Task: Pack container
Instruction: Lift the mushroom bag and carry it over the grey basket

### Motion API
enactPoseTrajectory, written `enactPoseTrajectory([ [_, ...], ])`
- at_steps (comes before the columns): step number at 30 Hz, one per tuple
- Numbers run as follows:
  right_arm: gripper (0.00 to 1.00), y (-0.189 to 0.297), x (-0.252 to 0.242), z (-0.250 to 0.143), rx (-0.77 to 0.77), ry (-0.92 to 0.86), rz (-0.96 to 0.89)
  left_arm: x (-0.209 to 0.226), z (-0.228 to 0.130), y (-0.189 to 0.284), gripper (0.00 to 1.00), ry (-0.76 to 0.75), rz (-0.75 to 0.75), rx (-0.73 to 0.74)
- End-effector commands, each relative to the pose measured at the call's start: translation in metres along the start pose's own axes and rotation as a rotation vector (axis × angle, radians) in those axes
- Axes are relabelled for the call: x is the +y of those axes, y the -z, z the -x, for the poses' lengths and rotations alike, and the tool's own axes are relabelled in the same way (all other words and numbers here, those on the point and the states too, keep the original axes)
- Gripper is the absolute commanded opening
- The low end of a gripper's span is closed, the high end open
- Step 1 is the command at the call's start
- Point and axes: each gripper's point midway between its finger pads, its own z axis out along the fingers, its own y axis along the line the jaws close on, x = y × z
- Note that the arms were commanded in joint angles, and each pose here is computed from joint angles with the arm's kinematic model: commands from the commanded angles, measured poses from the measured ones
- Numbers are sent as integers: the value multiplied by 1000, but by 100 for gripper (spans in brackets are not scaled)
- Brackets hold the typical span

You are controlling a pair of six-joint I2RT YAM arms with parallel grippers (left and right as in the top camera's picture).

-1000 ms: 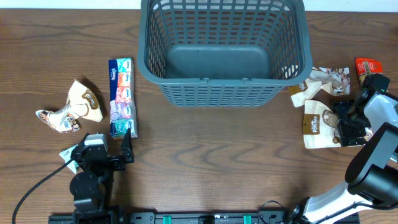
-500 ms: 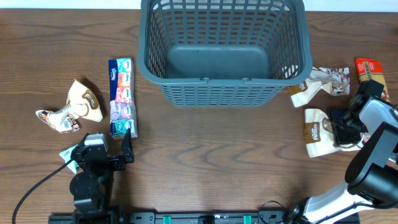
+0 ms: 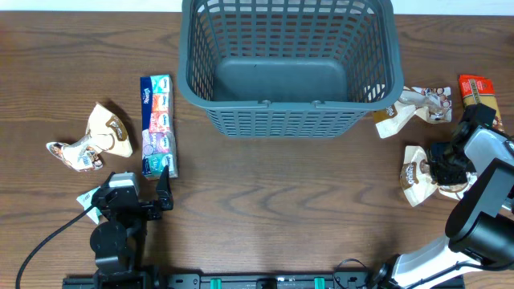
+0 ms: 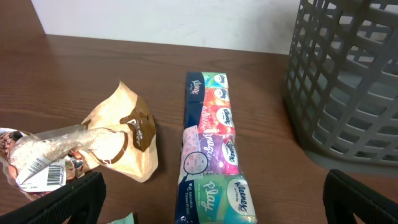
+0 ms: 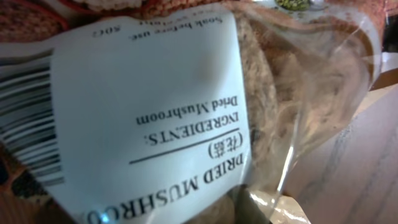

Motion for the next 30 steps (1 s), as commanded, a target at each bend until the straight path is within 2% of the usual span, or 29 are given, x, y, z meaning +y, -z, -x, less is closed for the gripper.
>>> enactPoseTrajectory([
  [1, 1, 13, 9, -3, 22, 43, 50, 0, -11, -3, 99, 5, -4, 22],
  [4, 1, 47, 26, 9, -19, 80, 140, 0, -11, -3, 99, 5, -3, 22],
  [8, 1, 121, 48, 29, -109, 106, 296, 0, -11, -3, 99, 4, -3, 22],
  [12, 1, 233, 70, 41, -209, 165, 555, 0, -11, -3, 99, 4, -3, 22],
  [16, 1, 369, 86, 38, -371, 314, 911, 0, -11, -3, 99, 5, -4, 22],
  [20, 1, 485, 90, 13, -497, 443, 1210, 0, -11, -3, 99, 5, -3, 22],
  [24, 1, 556, 104, -35, -537, 606, 1473, 0, -11, -3, 99, 4, -4, 22],
  [27, 1, 574, 126, -79, -489, 739, 1606, 0, -11, -3, 98, 5, -4, 22],
  [30, 1, 559, 157, -128, -420, 895, 1630, 0, -11, -3, 99, 5, -4, 22],
])
